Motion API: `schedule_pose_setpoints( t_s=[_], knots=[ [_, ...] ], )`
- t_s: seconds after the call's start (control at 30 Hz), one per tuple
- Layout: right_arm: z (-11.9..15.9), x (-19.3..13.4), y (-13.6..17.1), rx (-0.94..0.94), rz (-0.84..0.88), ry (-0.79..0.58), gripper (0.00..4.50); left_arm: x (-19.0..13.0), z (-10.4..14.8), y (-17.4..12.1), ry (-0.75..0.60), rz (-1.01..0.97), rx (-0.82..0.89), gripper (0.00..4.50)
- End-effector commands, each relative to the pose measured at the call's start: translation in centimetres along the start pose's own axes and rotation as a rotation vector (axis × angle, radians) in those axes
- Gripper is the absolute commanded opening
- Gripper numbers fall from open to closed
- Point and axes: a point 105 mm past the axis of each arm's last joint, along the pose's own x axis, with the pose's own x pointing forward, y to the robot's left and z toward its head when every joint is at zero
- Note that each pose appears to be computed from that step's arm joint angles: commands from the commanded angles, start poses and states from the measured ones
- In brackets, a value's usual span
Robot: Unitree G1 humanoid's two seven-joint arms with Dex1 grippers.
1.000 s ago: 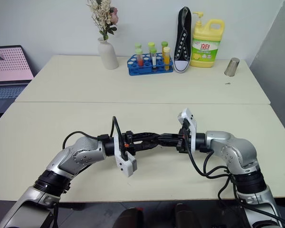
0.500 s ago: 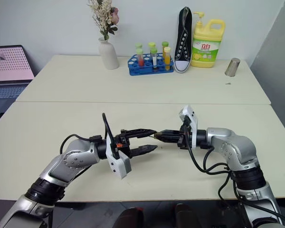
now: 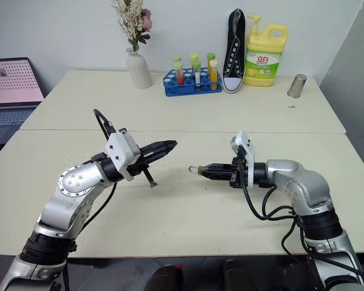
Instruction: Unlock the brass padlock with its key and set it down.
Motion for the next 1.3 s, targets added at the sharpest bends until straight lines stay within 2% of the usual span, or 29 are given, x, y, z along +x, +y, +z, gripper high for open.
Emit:
schedule_pose_setpoints(
  t_s=[0.03, 0.13, 0.47, 0.63, 1.3],
  knots=[
    [1.6, -0.2, 1.0, -0.057, 0.042, -0.032, 0.13, 0.7, 0.3, -1.0, -0.017, -0.073, -0.068, 0.00],
    [1.7, -0.2, 1.2, -0.055, 0.046, -0.039, 0.13, 1.1, -1.0, -2.6, 0.043, -0.150, -0.096, 0.00],
    [2.1, -0.2, 1.3, -0.022, 0.039, -0.068, 0.13, 1.5, -0.9, -3.5, 0.037, -0.201, -0.195, 0.00],
    [2.0, -0.2, 1.2, -0.024, 0.035, -0.063, 0.13, 1.1, -1.1, -4.2, 0.067, -0.249, -0.185, 0.00],
    [1.1, 0.0, 0.8, -0.020, 0.017, -0.041, 0.13, 0.4, 0.9, -5.2, 0.045, -0.324, -0.263, 0.00]
  ],
)
